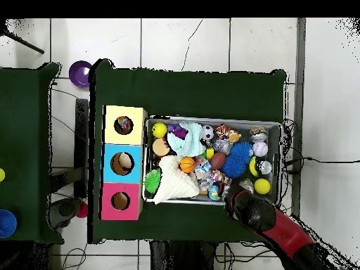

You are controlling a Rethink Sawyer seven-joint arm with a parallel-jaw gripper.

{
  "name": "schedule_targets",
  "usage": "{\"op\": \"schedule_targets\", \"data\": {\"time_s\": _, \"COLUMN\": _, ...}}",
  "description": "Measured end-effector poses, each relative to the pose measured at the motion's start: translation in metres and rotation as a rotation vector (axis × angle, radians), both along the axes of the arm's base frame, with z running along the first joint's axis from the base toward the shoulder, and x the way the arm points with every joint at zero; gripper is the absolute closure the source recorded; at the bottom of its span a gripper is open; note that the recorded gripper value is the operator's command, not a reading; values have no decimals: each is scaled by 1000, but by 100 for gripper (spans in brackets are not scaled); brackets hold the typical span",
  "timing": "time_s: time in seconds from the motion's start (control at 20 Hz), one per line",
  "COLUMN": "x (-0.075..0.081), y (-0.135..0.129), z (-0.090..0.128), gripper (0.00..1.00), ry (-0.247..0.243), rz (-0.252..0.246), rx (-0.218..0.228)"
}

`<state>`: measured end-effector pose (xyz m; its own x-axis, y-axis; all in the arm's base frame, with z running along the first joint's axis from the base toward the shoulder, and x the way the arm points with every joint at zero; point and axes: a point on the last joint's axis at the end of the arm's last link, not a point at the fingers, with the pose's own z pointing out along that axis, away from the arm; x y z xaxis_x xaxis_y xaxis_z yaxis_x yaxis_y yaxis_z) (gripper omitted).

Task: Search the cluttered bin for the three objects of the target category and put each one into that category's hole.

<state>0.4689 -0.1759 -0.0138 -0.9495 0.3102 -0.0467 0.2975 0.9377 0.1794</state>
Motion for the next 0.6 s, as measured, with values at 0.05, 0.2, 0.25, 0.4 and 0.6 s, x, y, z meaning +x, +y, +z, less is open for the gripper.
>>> {"op": "schedule_targets", "data": {"time_s": 0.05, "x": 0, "y": 0, "z": 0, "gripper": 100, "ry": 0, "rz": 0, "rx": 0}}
{"op": "schedule_targets", "data": {"time_s": 0.2, "x": 2, "y": 3, "z": 0, "gripper": 100, "ry": -7, "rz": 6, "rx": -5}}
{"op": "schedule_targets", "data": {"time_s": 0.25, "x": 3, "y": 4, "z": 0, "gripper": 100, "ry": -11, "rz": 9, "rx": -8}}
{"op": "schedule_targets", "data": {"time_s": 0.4, "x": 7, "y": 9, "z": 0, "gripper": 100, "ry": -23, "rz": 19, "rx": -19}}
{"op": "schedule_targets", "data": {"time_s": 0.6, "x": 11, "y": 16, "z": 0, "gripper": 100, "ry": -34, "rz": 35, "rx": -28}}
